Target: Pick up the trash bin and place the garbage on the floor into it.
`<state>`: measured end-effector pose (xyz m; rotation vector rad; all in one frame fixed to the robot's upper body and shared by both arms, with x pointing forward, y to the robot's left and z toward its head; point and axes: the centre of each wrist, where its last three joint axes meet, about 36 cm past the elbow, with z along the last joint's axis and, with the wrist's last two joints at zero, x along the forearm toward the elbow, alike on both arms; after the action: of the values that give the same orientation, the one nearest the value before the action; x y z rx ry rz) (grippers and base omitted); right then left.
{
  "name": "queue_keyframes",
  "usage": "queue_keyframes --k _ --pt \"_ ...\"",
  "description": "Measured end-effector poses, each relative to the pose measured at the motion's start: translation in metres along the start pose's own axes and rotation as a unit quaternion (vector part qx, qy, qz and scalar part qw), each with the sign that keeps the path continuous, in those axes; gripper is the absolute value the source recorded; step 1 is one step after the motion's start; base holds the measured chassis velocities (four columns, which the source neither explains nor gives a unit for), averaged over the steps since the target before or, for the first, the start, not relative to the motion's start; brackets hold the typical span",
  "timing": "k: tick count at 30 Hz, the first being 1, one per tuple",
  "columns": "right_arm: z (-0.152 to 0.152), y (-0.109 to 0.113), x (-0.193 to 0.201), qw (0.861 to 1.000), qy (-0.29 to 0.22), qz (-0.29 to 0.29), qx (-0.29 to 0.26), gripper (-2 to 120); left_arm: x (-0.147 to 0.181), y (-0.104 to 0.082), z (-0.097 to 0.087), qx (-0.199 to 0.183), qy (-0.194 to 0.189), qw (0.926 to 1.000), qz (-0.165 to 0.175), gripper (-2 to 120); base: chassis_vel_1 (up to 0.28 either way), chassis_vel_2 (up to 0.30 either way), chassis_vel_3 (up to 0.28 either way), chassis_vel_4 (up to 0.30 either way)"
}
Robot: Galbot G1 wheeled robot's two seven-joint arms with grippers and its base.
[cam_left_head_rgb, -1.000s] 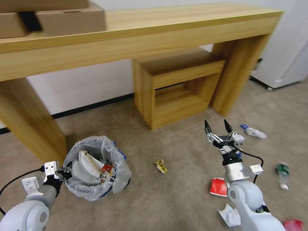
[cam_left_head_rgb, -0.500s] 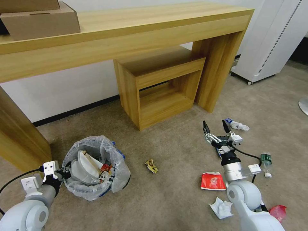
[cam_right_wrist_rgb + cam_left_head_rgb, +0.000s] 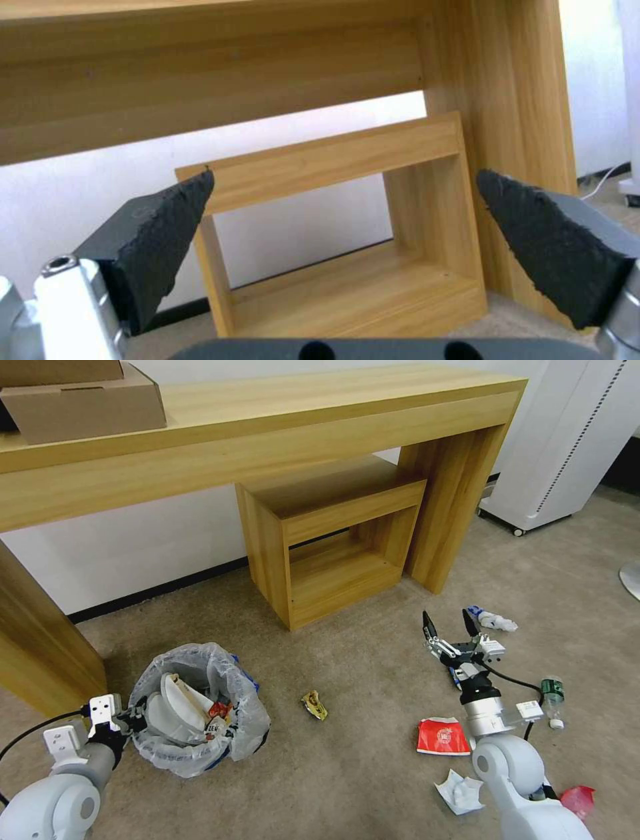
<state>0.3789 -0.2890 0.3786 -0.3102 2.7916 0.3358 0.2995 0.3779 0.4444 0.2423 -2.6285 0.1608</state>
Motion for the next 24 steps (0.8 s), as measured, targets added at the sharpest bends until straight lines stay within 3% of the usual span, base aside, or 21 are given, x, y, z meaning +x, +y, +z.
queue_keyframes --k 24 --pt "0.0 0.003 0.011 1.0 -0.006 0.003 -0.007 100 0.007 0.001 0.0 -0.002 -0.005 1.0 0.0 0 0.0 0.0 0.0 0.0"
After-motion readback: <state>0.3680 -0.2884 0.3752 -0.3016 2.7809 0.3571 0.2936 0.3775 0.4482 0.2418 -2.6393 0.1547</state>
